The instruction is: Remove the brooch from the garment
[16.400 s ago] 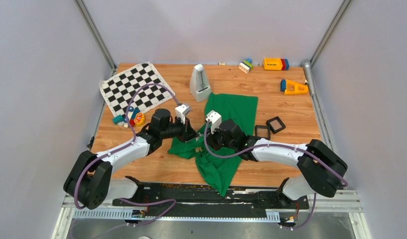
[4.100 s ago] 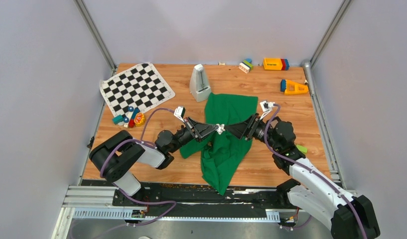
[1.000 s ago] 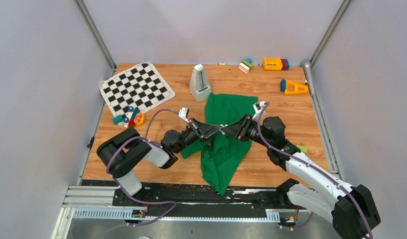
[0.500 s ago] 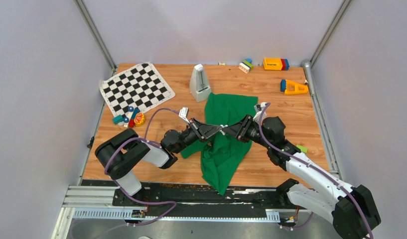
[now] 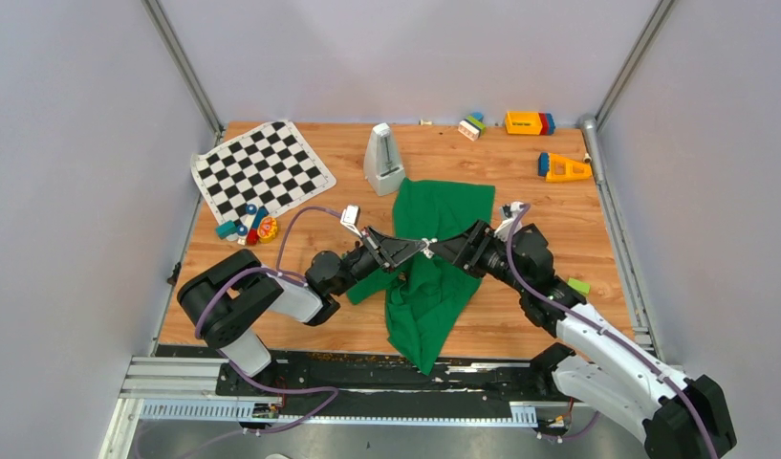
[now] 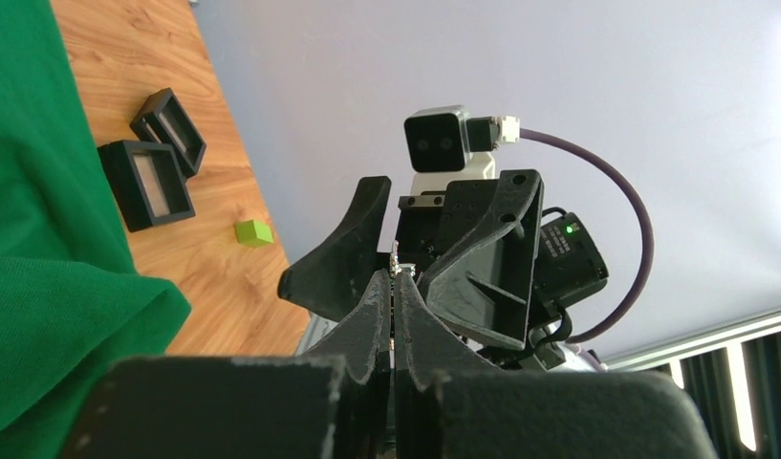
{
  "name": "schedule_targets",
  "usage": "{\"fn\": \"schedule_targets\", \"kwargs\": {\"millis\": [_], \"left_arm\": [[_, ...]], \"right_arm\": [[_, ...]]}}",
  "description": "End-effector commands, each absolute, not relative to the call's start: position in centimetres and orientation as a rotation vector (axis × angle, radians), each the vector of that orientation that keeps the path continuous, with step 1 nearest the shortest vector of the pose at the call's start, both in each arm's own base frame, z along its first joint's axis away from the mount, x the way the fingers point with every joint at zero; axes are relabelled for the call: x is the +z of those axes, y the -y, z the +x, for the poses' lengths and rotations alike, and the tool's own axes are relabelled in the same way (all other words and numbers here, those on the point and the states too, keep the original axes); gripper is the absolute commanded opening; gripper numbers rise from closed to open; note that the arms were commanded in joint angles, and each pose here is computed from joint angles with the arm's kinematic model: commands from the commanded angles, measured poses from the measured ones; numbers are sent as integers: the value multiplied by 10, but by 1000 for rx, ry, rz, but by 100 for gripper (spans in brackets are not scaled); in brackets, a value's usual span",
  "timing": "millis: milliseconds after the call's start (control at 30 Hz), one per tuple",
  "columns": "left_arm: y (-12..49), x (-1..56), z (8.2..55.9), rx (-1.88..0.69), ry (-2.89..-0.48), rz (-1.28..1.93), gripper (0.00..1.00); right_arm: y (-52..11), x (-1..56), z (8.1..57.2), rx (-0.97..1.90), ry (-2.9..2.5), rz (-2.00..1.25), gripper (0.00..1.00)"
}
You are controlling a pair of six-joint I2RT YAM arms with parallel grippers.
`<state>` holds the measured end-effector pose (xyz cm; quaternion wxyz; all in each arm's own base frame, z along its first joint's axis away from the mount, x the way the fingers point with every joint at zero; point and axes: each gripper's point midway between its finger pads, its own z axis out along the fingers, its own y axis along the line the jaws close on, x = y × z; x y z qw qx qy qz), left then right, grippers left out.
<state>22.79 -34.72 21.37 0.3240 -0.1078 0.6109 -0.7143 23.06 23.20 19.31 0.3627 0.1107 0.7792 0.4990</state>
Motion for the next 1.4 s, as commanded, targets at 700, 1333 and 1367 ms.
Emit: {"fn": "schedule_targets", "kwargs": {"millis": [700, 1333, 1367], "left_arm": [[341, 235, 225, -1892, -1495, -252, 0], [348, 236, 224, -1908, -1502, -232, 0], [348, 236, 224, -1908, -1499, -233, 0]], "right_arm": [[-229, 227, 225, 1294, -1919, 86, 78], [-250, 237, 224, 1403, -1916, -37, 51], [-250, 235, 225, 1396, -1921, -28, 50]]}}
